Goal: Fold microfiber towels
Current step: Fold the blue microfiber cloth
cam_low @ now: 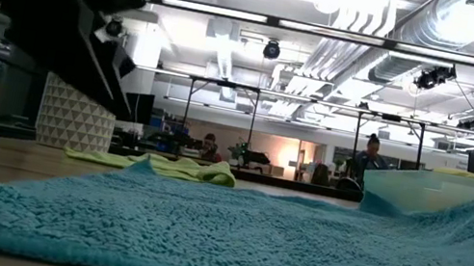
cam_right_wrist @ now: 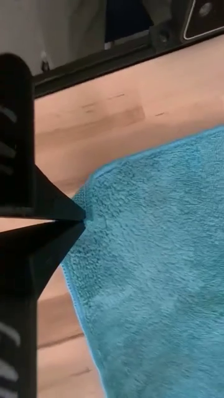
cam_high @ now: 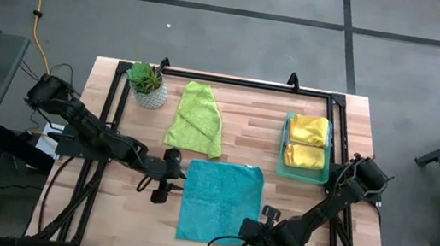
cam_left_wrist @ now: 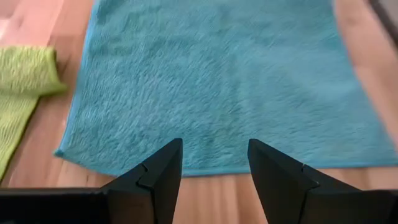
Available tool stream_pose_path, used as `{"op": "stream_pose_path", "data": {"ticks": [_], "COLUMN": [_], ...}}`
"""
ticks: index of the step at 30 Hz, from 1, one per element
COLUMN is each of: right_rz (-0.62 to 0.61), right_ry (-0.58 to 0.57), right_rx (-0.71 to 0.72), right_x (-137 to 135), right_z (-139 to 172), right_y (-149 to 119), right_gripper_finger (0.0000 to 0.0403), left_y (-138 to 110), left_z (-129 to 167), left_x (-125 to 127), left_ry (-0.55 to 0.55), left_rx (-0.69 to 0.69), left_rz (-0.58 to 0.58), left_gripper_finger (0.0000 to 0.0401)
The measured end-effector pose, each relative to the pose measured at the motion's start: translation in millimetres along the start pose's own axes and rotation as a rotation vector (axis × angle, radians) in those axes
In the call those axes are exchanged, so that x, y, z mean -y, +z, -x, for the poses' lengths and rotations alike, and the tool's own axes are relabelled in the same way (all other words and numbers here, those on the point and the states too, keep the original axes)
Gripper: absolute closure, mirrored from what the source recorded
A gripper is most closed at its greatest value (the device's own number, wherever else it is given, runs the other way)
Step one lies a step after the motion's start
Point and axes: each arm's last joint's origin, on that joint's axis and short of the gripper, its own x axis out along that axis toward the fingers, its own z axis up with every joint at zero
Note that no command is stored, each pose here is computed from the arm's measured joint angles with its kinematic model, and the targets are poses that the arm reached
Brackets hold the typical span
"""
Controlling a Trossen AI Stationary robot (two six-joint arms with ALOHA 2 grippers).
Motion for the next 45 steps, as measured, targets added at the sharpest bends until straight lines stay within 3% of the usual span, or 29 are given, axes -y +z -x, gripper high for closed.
{"op": "stream_pose_path", "data": {"ticks": [7,14,23,34,45], "right_rz": [-0.036,-0.034,0.036,0.054,0.064], "right_ry": [0.030,0.008,-0.019,-0.050,-0.067], "right_rx": [-0.061,-0.029,-0.020,-0.003,0.020], "right_x": [-6,-10,-13,-12,-11], "right_z": [1,3,-7,-11,-11], "right_y": [-11,-19,-21,-20,-19], "right_gripper_finger": [0.0355,0.0301,0.0288,0.0288,0.0288], "left_y": [5,-5,-17,-11,-1], "left_z": [12,13,1,-61,-73], "left_x": [16,35,80,154,167], "left_ry": [-0.069,-0.127,-0.247,-0.157,-0.094], "left_rx": [0.063,0.031,0.077,-0.206,-0.257], "left_rz": [-0.019,-0.002,-0.073,-0.321,-0.307], "left_gripper_finger": [0.0229,0.0229,0.0229,0.0229,0.0229]}}
